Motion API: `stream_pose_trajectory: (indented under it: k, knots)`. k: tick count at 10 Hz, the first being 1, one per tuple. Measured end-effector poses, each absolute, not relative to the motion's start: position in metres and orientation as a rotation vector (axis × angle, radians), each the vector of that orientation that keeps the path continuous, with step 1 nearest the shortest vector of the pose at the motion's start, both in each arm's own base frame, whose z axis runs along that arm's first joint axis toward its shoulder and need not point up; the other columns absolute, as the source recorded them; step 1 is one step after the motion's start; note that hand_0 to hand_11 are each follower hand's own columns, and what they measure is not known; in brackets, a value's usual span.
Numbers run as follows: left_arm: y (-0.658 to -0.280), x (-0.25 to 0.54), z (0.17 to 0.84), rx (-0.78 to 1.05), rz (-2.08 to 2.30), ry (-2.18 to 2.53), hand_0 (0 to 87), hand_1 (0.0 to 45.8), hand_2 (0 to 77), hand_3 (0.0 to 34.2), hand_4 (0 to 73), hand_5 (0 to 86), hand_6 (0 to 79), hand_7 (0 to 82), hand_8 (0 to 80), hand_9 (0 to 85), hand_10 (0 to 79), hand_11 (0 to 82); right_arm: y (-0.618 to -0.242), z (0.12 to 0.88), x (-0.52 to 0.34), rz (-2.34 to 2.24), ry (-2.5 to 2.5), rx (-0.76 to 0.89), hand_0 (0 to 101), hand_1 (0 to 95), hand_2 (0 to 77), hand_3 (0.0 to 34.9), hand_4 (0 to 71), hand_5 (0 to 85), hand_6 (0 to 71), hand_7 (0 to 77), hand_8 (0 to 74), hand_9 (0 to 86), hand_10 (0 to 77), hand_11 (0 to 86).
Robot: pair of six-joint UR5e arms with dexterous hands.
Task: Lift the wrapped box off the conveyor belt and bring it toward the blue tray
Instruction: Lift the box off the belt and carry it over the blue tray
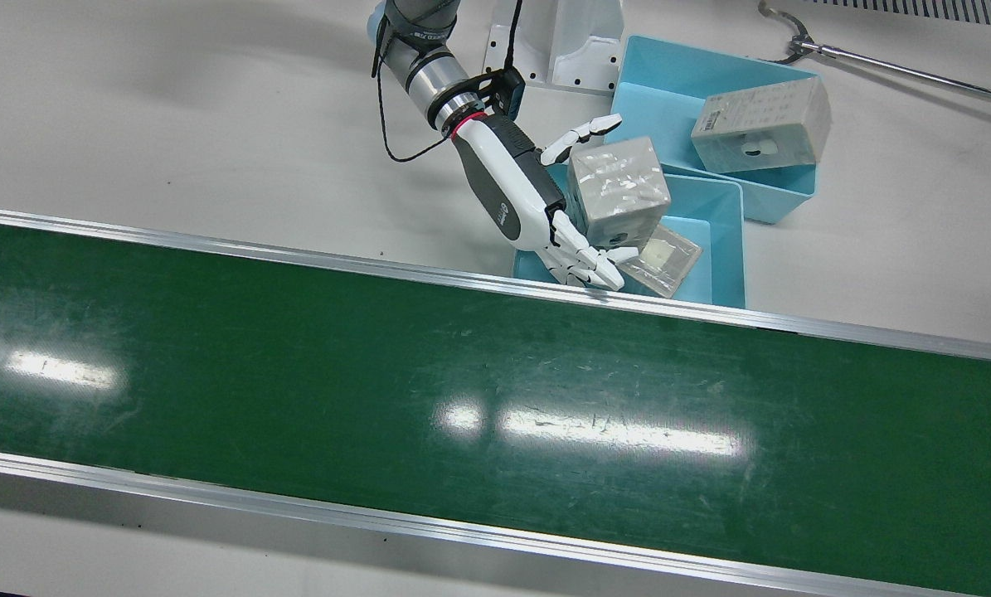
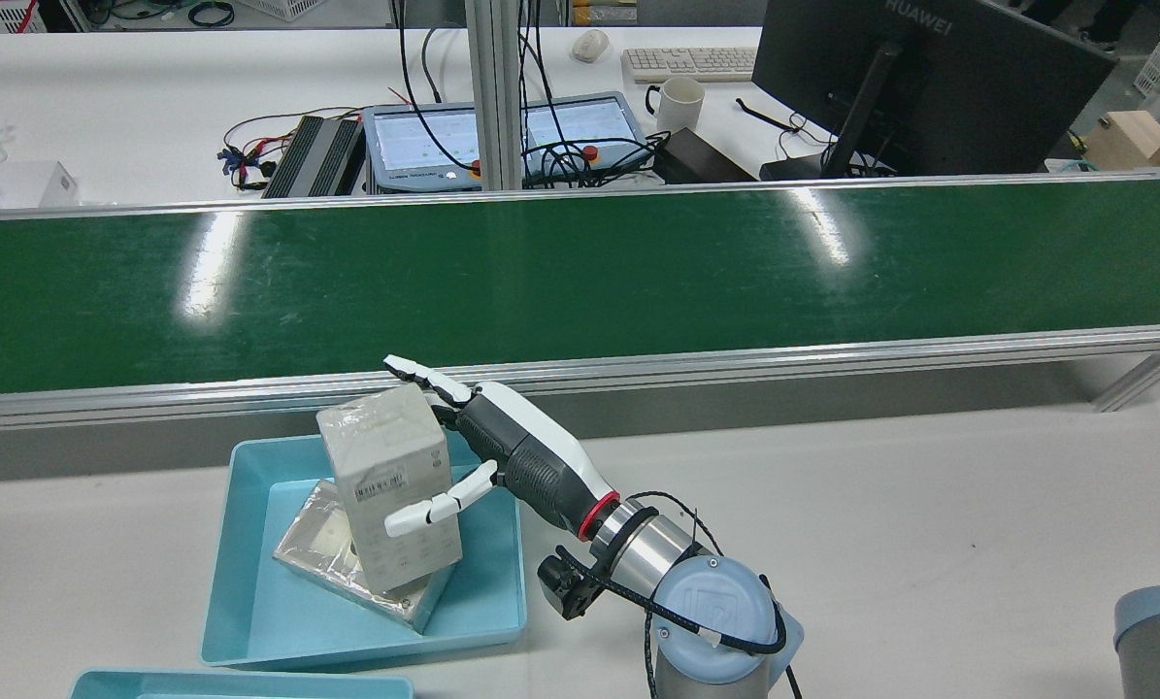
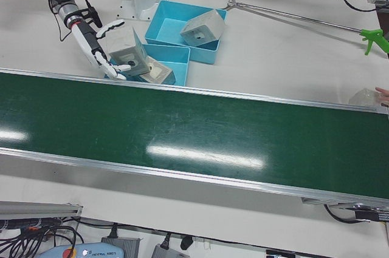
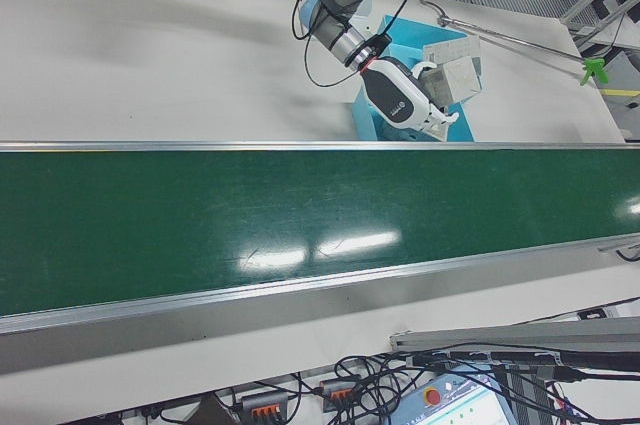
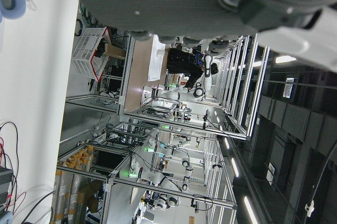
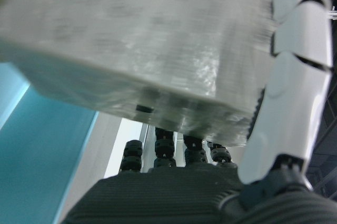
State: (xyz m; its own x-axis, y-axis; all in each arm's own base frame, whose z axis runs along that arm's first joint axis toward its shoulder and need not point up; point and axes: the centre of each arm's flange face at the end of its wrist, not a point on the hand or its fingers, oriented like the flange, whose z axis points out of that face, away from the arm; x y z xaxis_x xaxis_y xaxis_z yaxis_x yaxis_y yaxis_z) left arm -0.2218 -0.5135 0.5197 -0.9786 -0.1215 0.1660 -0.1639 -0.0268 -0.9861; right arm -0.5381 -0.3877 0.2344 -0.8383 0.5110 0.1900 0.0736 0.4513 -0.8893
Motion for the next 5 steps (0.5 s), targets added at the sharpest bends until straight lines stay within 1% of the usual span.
stream_pose_trajectory:
  k: [1,2,3,4,5]
  knots:
    - [-0.514,-0.222,0.520,0.318,2.207,-2.170,0.0,0.0,1.1,0.0,0.0,0.5,0.5,0.5,0.5,0.5,0.5,0.5,-0.387,0.234,-0.538,1.358,-2.271,-0.522,42,1.6,8.7,10.9,0.5,4.9,7.1,19.6,4.9,14.2,0.0,1.6]
    - [-0.514,-0.222,0.520,0.318,2.207,-2.170,0.0,0.0,1.1,0.0,0.0,1.1,0.0,0.5,0.5,0.5,0.5,0.5,-0.385,0.230,-0.535,1.353,-2.280,-0.550,42,3.8,2.2,12.7,0.5,4.4,0.0,7.6,5.4,11.4,0.0,1.1]
    - [-0.514,-0.222,0.520,0.318,2.207,-2.170,0.0,0.0,0.5,0.0,0.0,1.1,0.5,0.5,0.5,0.5,0.5,0.5,-0.384,0.221,-0.528,1.345,-2.302,-0.573,42,4.4,2.2,13.4,0.5,2.2,0.0,0.5,3.3,10.9,0.0,1.1]
    - [-0.514,-0.222,0.520,0.318,2.207,-2.170,0.0,0.0,0.5,0.0,0.0,1.1,0.5,0.5,0.5,0.5,0.5,0.5,-0.385,0.209,-0.516,1.334,-2.339,-0.592,42,4.4,1.6,13.9,2.7,0.5,0.0,6.5,2.2,1.1,0.0,3.3]
    - [-0.514,-0.222,0.520,0.318,2.207,-2.170,0.0,0.0,0.5,0.0,0.0,1.1,0.5,0.5,0.5,0.5,0.5,0.5,-0.387,0.191,-0.496,1.320,-2.396,-0.610,42,4.4,1.6,13.9,2.7,0.5,0.0,6.5,2.2,1.1,0.0,3.3]
